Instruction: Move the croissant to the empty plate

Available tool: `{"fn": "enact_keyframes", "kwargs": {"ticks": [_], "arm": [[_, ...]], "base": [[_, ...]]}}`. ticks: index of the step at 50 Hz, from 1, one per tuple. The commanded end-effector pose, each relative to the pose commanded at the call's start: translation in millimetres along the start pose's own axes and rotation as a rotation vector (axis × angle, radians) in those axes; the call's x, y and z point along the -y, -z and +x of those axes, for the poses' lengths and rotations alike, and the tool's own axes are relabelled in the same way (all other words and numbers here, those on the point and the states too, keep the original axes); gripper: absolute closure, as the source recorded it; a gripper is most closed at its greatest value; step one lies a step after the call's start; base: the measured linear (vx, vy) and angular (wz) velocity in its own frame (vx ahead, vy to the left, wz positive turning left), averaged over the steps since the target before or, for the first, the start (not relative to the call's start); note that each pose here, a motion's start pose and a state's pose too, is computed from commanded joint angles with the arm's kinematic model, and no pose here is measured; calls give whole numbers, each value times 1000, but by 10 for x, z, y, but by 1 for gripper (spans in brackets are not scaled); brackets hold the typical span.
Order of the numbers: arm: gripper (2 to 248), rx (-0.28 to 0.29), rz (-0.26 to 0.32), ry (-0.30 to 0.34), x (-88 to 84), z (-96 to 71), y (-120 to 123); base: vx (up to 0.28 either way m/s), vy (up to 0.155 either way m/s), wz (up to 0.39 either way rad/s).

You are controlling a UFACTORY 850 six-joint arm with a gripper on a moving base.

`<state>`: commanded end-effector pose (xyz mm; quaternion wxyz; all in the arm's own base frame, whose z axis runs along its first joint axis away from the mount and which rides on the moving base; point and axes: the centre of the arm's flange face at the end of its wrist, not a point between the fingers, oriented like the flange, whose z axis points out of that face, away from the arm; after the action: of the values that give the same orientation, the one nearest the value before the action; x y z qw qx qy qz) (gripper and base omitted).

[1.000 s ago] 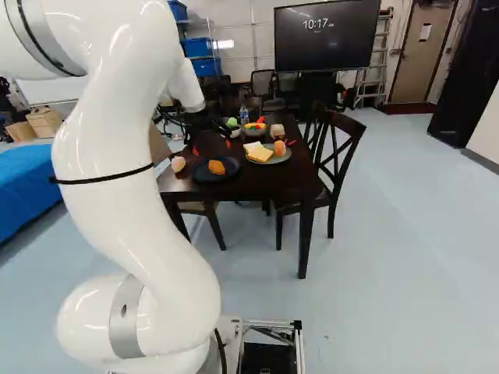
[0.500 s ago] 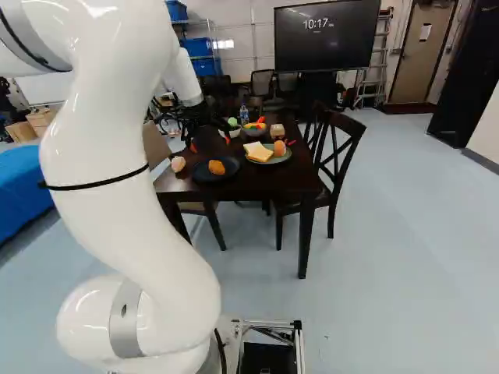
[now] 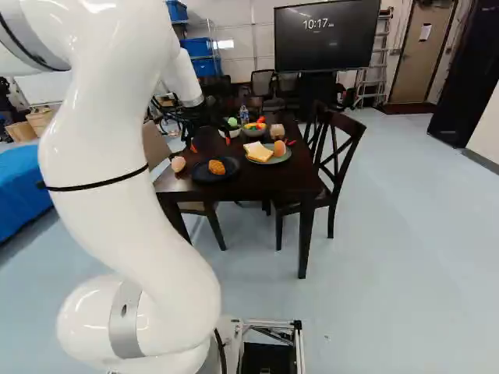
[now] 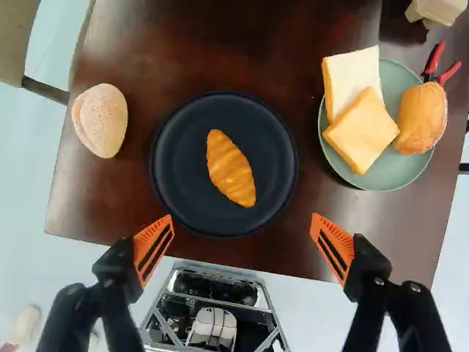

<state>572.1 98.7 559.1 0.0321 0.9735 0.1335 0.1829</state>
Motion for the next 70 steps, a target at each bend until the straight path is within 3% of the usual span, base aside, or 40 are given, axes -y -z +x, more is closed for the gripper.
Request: {"fn": "enact_keyframes", "kwargs": {"ticks": [37,70], "arm": [[3,-96,7,-26,-49,-310,-132],[3,-257,10,-74,-106,-887,-324]], "base": [[0,0,0],[0,0,0]]}}
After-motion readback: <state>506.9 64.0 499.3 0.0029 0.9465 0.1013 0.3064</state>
